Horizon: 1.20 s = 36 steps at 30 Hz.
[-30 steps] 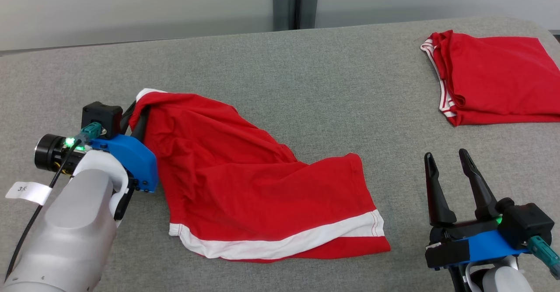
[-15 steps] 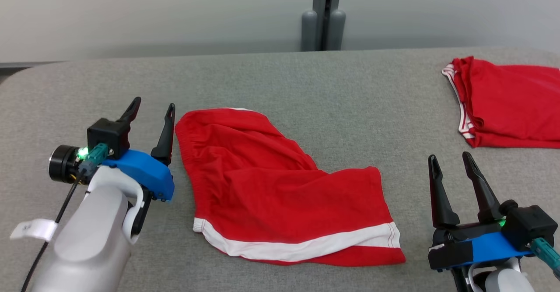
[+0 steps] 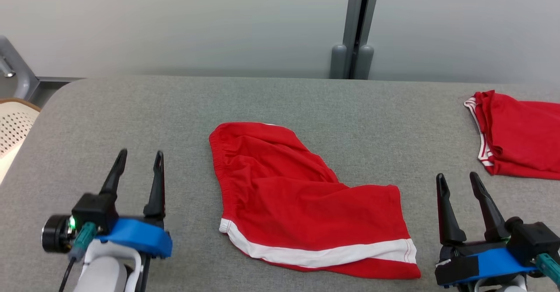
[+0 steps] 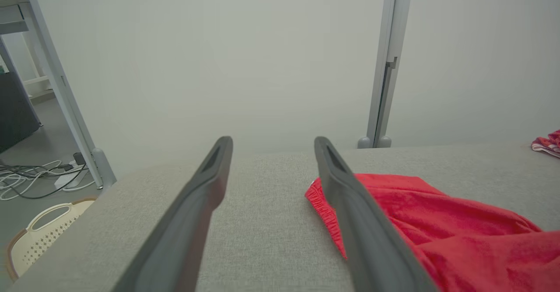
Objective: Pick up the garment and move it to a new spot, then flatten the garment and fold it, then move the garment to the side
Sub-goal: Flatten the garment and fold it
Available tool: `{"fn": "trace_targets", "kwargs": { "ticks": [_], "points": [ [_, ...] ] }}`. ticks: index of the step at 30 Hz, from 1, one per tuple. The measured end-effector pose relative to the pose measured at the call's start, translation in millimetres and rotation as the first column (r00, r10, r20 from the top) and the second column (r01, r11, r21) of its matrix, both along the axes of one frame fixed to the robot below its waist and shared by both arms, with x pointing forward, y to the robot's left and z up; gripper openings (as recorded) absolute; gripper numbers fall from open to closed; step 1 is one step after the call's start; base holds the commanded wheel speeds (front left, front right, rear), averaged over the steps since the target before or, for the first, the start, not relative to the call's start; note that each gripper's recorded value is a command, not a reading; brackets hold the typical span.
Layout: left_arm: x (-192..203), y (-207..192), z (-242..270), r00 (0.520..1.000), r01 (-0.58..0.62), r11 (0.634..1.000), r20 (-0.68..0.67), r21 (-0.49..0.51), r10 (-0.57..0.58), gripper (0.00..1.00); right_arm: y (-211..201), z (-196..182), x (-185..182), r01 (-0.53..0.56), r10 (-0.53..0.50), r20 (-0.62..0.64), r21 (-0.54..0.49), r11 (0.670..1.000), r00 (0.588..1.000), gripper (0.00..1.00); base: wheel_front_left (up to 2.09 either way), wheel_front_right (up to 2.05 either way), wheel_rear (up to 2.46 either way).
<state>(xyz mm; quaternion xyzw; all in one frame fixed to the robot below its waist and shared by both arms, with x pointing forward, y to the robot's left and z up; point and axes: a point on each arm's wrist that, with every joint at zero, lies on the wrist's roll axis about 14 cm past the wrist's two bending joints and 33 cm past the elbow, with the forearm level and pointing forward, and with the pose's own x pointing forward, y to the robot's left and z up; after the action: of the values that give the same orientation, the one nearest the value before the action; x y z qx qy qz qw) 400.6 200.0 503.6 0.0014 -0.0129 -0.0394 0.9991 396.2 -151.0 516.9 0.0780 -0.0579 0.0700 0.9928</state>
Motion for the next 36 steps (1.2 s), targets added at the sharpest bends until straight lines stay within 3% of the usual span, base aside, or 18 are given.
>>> {"fn": "trace_targets", "kwargs": {
  "ticks": [11,36],
  "points": [
    [-47,-4,-21,0.999,-0.006,1.0,-0.039,0.014,0.006,1.0,0,-6,-15,-0.004,0.003,-0.021,-0.007,1.0,1.0,1.0,0.0,0.0,0.0],
    [-55,1,-22,0.998,-0.049,0.999,-0.032,0.016,0.049,1.0,5,-32,-34,-0.022,0.02,-0.102,-0.016,1.0,0.995,1.0,0.0,0.0,0.0]
  ]
}}
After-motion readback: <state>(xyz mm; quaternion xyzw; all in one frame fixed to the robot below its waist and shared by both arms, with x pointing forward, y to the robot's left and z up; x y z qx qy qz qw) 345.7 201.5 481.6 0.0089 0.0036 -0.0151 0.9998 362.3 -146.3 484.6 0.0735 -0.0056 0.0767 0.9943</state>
